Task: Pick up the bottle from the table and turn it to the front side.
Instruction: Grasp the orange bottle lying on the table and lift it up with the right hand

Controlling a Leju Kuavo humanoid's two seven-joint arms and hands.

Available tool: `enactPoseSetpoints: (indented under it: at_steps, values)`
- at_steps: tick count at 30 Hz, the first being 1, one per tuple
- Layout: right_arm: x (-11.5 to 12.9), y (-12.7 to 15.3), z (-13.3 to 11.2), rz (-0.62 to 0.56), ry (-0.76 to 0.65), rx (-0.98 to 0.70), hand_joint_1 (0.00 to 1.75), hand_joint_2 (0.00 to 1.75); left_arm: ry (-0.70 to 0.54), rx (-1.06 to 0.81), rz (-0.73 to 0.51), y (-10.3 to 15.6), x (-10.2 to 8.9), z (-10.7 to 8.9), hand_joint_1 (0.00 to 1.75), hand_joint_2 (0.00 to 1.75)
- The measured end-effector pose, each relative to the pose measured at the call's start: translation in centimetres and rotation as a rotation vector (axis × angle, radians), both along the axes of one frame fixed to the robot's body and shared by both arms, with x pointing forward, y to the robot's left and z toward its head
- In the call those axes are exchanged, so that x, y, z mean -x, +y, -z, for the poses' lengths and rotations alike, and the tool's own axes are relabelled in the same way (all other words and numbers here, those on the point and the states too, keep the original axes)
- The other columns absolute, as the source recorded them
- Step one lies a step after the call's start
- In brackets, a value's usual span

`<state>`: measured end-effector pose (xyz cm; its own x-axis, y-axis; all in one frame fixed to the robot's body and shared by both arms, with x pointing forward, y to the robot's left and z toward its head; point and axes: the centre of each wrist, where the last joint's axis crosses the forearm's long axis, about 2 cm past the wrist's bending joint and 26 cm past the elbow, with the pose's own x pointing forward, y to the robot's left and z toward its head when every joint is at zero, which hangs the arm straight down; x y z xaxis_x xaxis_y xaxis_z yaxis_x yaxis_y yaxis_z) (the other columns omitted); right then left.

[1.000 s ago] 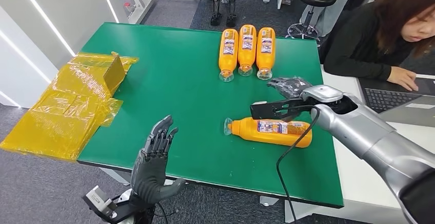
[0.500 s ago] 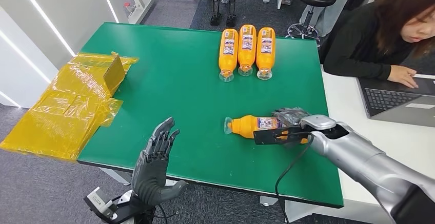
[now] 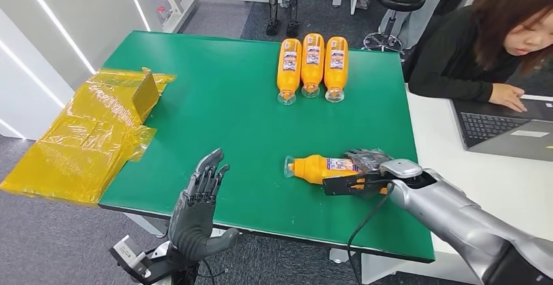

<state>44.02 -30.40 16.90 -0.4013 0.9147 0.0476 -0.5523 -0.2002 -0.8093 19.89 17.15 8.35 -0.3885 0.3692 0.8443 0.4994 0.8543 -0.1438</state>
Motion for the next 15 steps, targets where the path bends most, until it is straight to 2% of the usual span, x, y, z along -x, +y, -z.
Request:
enactPoseSetpoints:
  at_steps: [8, 15]
  values:
    - [0.1, 1.0, 0.6, -0.014, -0.114, -0.022, 1.75, 1.75, -0.003, -0.002, -0.021, 0.2, 0.2, -0.1, 0.00, 1.75]
    - [1.6, 0.9, 1.2, -0.016, -0.494, -0.050, 1.75, 1.75, -0.003, -0.012, -0.054, 0.6, 0.7, 0.0, 0.00, 1.75]
